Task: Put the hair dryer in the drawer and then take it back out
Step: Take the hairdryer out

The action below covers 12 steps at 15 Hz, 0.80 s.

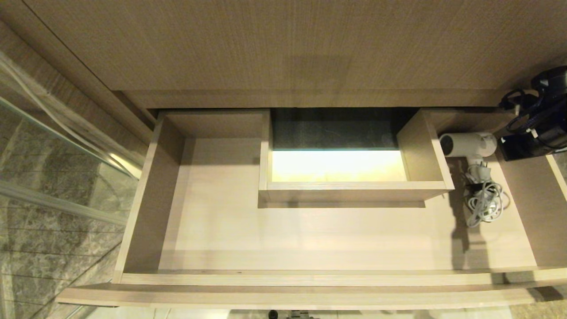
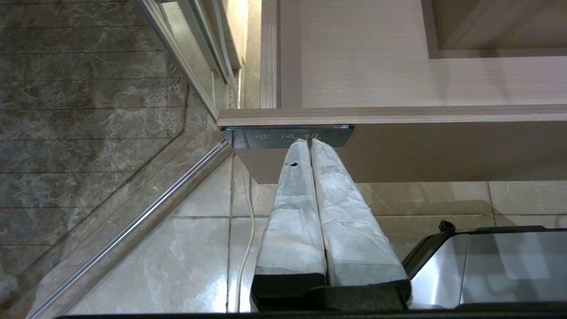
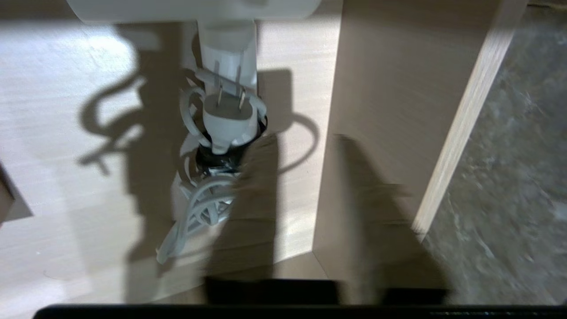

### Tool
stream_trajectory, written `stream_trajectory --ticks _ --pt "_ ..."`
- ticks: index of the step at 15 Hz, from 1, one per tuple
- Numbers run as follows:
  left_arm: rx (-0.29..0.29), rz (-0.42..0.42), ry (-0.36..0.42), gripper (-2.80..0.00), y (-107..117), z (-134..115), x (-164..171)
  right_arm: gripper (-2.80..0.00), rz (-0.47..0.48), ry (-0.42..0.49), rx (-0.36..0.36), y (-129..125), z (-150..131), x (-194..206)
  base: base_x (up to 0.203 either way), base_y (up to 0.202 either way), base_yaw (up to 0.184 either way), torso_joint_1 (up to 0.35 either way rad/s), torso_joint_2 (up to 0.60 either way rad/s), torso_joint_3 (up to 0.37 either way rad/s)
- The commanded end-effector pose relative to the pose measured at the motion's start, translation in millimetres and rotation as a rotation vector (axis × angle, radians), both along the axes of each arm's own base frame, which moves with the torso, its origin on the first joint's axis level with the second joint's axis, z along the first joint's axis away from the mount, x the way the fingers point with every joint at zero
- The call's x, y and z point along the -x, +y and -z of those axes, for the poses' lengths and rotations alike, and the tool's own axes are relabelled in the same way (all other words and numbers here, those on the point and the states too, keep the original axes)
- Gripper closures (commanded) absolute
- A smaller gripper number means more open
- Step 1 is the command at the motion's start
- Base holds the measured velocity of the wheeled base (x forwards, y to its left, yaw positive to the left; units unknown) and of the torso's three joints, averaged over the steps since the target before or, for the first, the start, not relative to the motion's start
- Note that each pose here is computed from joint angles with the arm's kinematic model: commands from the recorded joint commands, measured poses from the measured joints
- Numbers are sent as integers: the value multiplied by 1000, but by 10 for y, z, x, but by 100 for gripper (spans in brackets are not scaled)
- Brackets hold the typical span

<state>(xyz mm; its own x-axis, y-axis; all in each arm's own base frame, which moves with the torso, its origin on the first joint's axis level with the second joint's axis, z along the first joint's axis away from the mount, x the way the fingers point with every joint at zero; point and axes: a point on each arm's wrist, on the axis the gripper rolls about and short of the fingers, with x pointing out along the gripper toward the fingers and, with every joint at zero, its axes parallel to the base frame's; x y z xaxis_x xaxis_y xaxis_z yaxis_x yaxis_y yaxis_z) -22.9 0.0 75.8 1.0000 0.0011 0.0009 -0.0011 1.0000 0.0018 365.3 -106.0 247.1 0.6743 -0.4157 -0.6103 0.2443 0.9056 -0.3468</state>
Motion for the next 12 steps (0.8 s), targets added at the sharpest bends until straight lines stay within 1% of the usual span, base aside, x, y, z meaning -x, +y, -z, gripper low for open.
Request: stream_trajectory --ticks 1,3,5,7,8,12 --pt "0 1 -1 0 0 -1 1 -280 -13 -17 -16 9 18 -41 0 0 0 0 0 0" --pt "0 1 0 0 0 1 0 -280 -53 -28 -67 27 34 -53 0 0 0 0 0 0" --pt "2 0 0 0 0 0 0 -280 -122 -39 -138 38 61 -74 0 0 0 0 0 0" --pt "1 0 0 0 0 2 0 -280 -167 -59 -196 44 63 -111 0 0 0 0 0 0" --pt "0 0 0 0 0 1 0 -280 -179 -69 -206 38 66 -132 0 0 0 0 0 0" --pt "0 0 1 0 0 3 -1 -280 -155 -90 -200 -114 65 -190 0 0 0 0 0 0"
